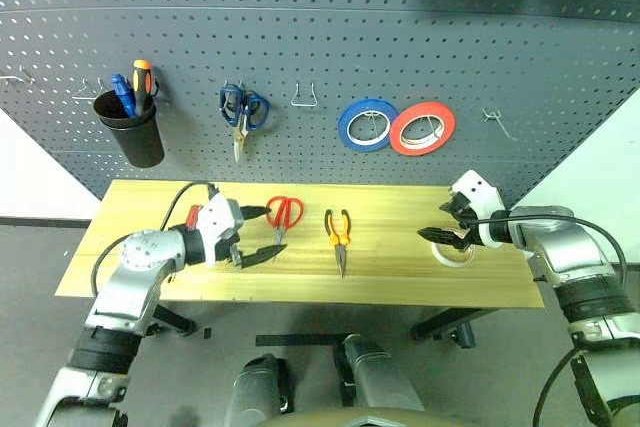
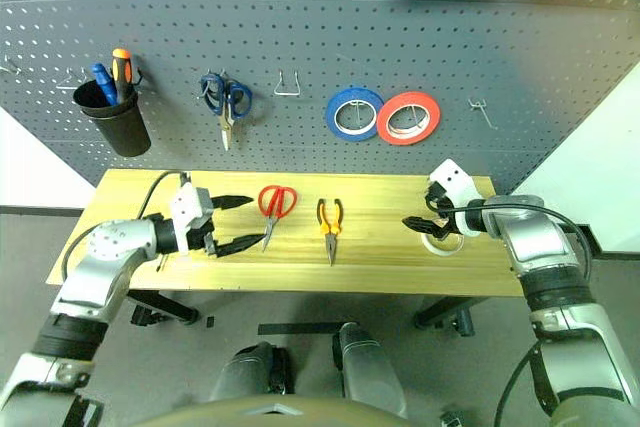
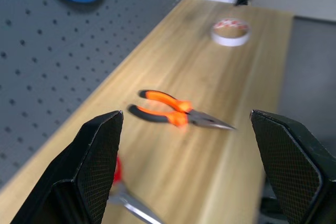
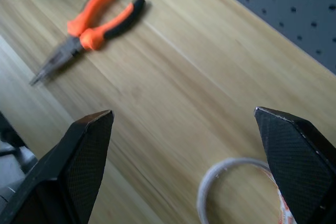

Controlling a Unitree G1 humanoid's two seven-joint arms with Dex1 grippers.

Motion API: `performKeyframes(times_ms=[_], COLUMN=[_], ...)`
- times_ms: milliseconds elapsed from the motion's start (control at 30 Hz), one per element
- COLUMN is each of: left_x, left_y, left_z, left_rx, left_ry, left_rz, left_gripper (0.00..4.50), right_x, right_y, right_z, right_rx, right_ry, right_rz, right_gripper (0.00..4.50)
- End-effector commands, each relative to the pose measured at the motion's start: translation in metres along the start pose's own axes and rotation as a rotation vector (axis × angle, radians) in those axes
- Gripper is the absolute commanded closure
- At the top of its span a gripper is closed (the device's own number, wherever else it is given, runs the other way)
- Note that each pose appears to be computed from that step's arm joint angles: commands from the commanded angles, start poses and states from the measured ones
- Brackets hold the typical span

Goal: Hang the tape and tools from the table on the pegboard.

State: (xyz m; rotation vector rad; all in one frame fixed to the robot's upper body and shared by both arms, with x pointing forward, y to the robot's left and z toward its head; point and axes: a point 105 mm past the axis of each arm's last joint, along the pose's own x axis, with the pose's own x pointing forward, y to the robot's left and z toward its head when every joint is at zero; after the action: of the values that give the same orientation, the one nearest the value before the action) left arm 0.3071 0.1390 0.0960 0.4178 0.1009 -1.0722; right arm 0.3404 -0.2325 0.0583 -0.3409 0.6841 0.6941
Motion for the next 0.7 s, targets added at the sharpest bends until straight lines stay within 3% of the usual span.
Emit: performKeyframes(times_ms=[33, 267, 533, 700], left_x=[0.013, 0.039, 0.068, 0.073], left_y=[0.000, -0.005, -0.007, -0.023], left_z=[0.004, 0.006, 0.017, 0.033], left_rx=[0.042, 0.076, 0.075, 0.077], left_ry=[0.036, 0.066, 0.003, -0.084], left_rz=[-0.002, -0.045, -0.083, -0.230], left_gripper=[0.43, 0.43, 0.43, 0.43], right_x=[-0.002, 0.000, 0.006, 0.006], right_y=[-0.005, -0.007, -0.014, -0.022], right_z=[-0.001, -0.019, -0.026, -0.030], right_rx=[0.004, 0.053, 0.069, 0.108], right_ry=[0.050, 0.117, 0.144, 0.174], right_rz=[-0.026, -0.069, -0.121, -0.152], right_gripper=[0.02, 0.02, 0.02, 0.02])
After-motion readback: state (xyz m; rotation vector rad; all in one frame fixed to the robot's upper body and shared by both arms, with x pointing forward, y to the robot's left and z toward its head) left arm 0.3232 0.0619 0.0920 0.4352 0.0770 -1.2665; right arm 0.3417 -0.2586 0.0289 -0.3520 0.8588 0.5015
